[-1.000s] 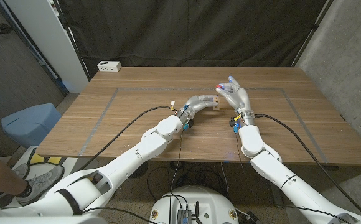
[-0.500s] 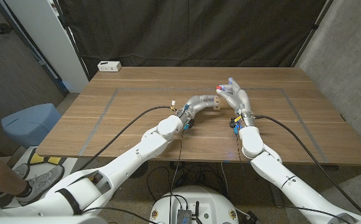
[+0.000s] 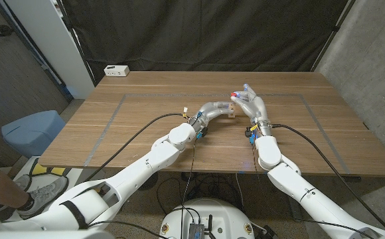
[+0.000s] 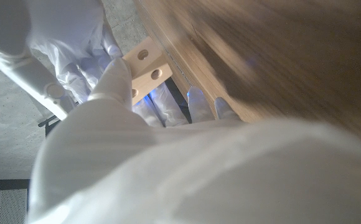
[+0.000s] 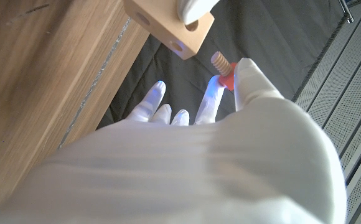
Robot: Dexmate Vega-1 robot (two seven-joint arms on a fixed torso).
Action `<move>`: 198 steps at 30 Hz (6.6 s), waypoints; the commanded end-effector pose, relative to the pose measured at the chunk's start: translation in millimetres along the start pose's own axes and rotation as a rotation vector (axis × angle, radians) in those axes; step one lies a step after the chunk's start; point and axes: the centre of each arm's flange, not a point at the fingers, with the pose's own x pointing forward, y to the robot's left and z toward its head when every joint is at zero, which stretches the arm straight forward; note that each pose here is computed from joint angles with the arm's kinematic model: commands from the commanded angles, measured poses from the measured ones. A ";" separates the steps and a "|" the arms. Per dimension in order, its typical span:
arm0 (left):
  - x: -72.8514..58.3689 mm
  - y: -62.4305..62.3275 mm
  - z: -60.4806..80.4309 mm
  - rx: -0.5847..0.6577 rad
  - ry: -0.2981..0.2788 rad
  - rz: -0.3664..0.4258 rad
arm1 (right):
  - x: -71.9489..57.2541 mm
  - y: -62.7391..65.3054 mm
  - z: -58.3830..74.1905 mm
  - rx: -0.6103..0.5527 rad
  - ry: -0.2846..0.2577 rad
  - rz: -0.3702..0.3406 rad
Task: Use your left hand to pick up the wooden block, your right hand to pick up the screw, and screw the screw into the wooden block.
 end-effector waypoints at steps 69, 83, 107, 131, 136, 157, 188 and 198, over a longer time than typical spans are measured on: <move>13.9 -2.4 0.5 0.009 0.011 -0.014 | 3.1 -7.2 -21.1 0.023 0.028 0.009; 14.5 -3.9 1.1 0.011 0.011 -0.019 | 2.0 -8.2 -24.3 0.018 0.028 0.019; 13.7 -4.0 1.7 0.010 0.011 -0.018 | 1.4 -8.6 -27.4 0.024 0.031 0.022; 13.3 -5.8 0.8 0.008 0.013 -0.020 | -1.2 -10.1 -29.7 0.032 0.033 0.031; 12.8 -6.2 0.5 0.006 0.013 -0.019 | -1.3 -10.6 -29.2 0.028 0.027 0.041; 12.3 -8.0 0.3 0.008 0.016 -0.025 | -0.6 -11.6 -26.3 0.033 0.015 0.038; 11.4 -9.2 0.6 0.013 0.017 -0.030 | -2.1 -17.9 -27.9 0.037 0.007 0.020; 10.4 -9.4 1.0 0.014 0.015 -0.027 | -3.6 -18.4 -28.9 0.037 0.006 0.022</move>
